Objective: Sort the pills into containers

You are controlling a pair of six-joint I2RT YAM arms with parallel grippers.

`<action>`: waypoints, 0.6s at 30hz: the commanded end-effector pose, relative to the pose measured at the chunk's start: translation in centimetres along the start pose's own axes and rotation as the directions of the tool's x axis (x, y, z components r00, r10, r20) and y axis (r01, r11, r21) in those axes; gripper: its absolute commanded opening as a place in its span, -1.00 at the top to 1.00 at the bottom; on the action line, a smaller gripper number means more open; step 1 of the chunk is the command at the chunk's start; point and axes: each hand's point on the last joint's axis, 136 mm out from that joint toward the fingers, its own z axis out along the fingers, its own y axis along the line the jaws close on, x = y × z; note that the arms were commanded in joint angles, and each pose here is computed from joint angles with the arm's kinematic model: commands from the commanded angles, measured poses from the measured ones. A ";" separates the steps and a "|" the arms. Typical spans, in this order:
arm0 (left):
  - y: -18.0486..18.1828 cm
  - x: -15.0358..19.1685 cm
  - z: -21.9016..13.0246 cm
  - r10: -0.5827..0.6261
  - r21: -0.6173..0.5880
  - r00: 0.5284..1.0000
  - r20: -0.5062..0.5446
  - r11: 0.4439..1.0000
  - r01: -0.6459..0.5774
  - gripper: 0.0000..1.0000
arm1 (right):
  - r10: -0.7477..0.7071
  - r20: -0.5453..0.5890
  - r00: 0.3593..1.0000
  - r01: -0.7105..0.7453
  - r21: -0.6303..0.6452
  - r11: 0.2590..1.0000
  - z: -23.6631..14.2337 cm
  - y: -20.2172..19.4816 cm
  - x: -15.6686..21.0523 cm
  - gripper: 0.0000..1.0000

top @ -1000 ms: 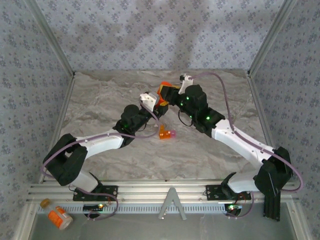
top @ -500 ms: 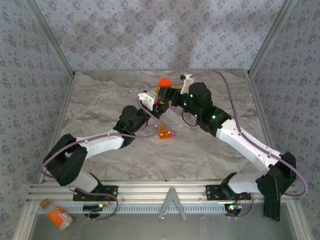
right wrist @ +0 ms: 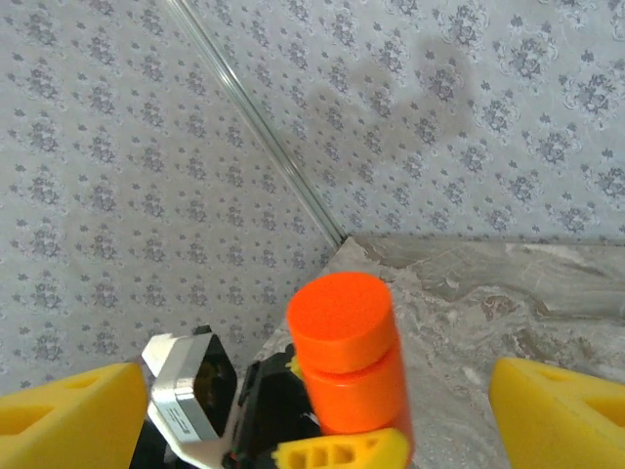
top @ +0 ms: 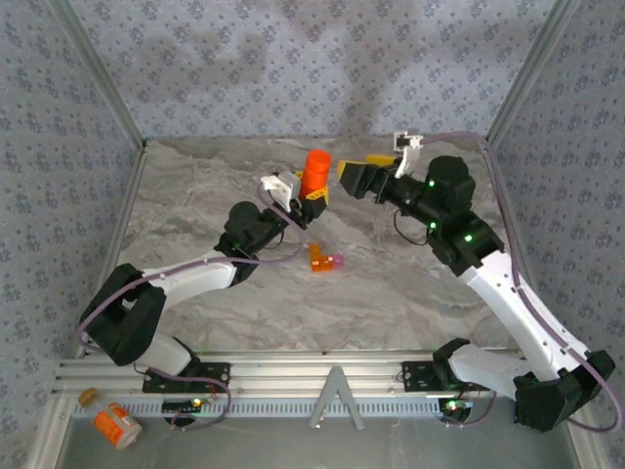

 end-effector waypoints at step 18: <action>-4.7 -2.8 -0.4 -0.225 0.397 0.971 -0.079 0.887 0.238 1.00 | -0.107 -0.211 0.972 0.037 -0.309 0.950 4.2 1.7 2.3 -0.85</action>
